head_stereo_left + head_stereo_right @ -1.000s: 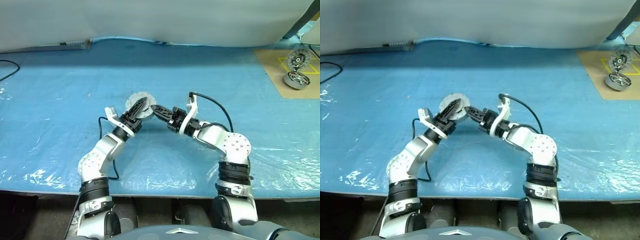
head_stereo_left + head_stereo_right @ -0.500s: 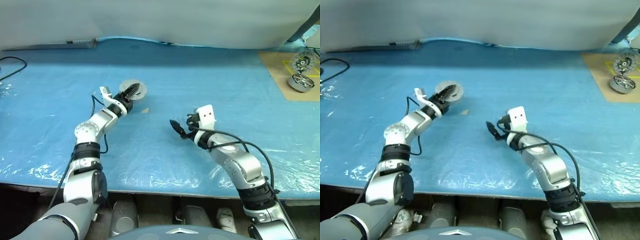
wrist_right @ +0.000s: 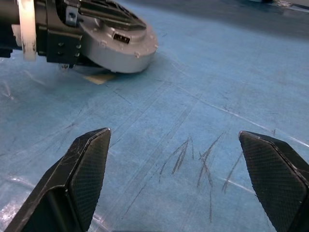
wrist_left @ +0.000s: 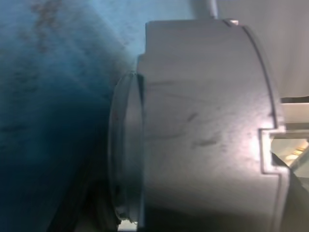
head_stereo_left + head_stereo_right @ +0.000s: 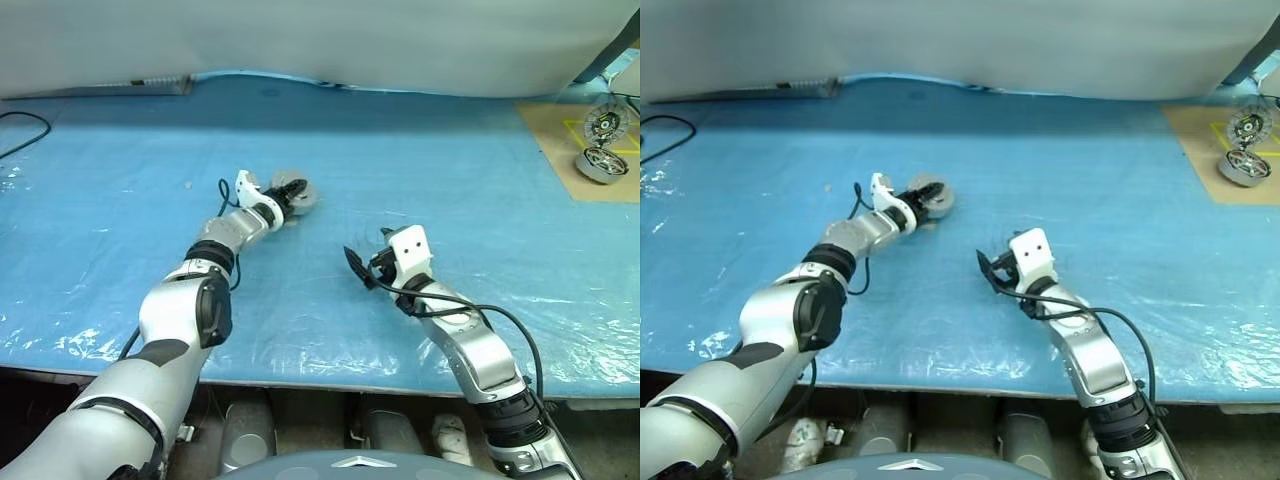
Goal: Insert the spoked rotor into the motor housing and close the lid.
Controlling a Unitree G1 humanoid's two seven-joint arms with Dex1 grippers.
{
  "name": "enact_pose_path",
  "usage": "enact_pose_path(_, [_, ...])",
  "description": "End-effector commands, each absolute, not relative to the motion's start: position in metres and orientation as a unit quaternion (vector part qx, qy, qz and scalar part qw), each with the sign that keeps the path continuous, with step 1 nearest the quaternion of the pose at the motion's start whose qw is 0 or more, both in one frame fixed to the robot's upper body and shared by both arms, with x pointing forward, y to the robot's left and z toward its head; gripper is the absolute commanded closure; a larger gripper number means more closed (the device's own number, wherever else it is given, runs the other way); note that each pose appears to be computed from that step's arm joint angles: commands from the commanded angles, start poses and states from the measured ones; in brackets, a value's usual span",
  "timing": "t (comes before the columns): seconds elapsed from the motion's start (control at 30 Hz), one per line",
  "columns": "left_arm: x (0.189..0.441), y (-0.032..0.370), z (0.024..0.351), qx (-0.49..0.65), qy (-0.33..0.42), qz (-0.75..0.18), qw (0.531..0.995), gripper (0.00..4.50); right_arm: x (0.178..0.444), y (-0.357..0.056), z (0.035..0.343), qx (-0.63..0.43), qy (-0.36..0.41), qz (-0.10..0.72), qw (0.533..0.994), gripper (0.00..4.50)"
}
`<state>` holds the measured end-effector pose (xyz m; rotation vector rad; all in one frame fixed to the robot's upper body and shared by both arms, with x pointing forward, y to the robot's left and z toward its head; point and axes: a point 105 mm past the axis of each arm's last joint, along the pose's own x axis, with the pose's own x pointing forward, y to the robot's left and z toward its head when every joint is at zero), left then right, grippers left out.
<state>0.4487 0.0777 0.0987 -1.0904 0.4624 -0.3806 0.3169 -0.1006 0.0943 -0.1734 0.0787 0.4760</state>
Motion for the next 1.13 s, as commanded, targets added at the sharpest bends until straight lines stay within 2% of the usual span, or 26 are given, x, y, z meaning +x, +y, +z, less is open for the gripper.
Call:
enact_pose_path(0.03, [0.453,0.090,0.103,-0.496,0.208,-0.162,0.827,0.52,0.314,-0.099,0.104,-0.080,0.020,0.238,0.968,0.00])
enact_pose_path(0.07, [0.452,0.094,0.099,-0.496,0.213,-0.156,0.827,0.17,0.314,-0.098,0.104,-0.077,0.021,0.240,0.967,0.00])
enact_pose_path(0.1, [0.450,0.098,0.094,-0.494,0.220,-0.149,0.828,0.06,0.314,-0.096,0.104,-0.075,0.022,0.242,0.967,0.00])
enact_pose_path(0.4, [0.428,0.149,0.060,-0.462,0.261,-0.119,0.839,0.06,0.311,-0.084,0.103,-0.047,0.032,0.274,0.960,0.00])
enact_pose_path(0.5, [0.408,0.162,0.043,-0.367,0.296,-0.142,0.870,0.06,0.310,-0.079,0.100,-0.040,0.041,0.289,0.955,0.00])
enact_pose_path(0.63, [0.381,0.173,0.031,-0.332,0.323,-0.152,0.873,0.06,0.310,-0.074,0.097,-0.040,0.048,0.304,0.951,0.00])
enact_pose_path(0.9, [0.360,0.185,0.041,-0.368,0.311,-0.133,0.866,0.06,0.312,-0.070,0.097,-0.038,0.053,0.321,0.945,0.00])
enact_pose_path(1.07, [0.339,0.190,0.042,-0.257,0.319,-0.167,0.897,0.06,0.312,-0.072,0.097,-0.037,0.055,0.323,0.944,0.00])
enact_pose_path(1.13, [0.330,0.187,0.050,-0.180,0.289,-0.211,0.916,0.06,0.311,-0.072,0.098,-0.033,0.051,0.325,0.944,0.00])
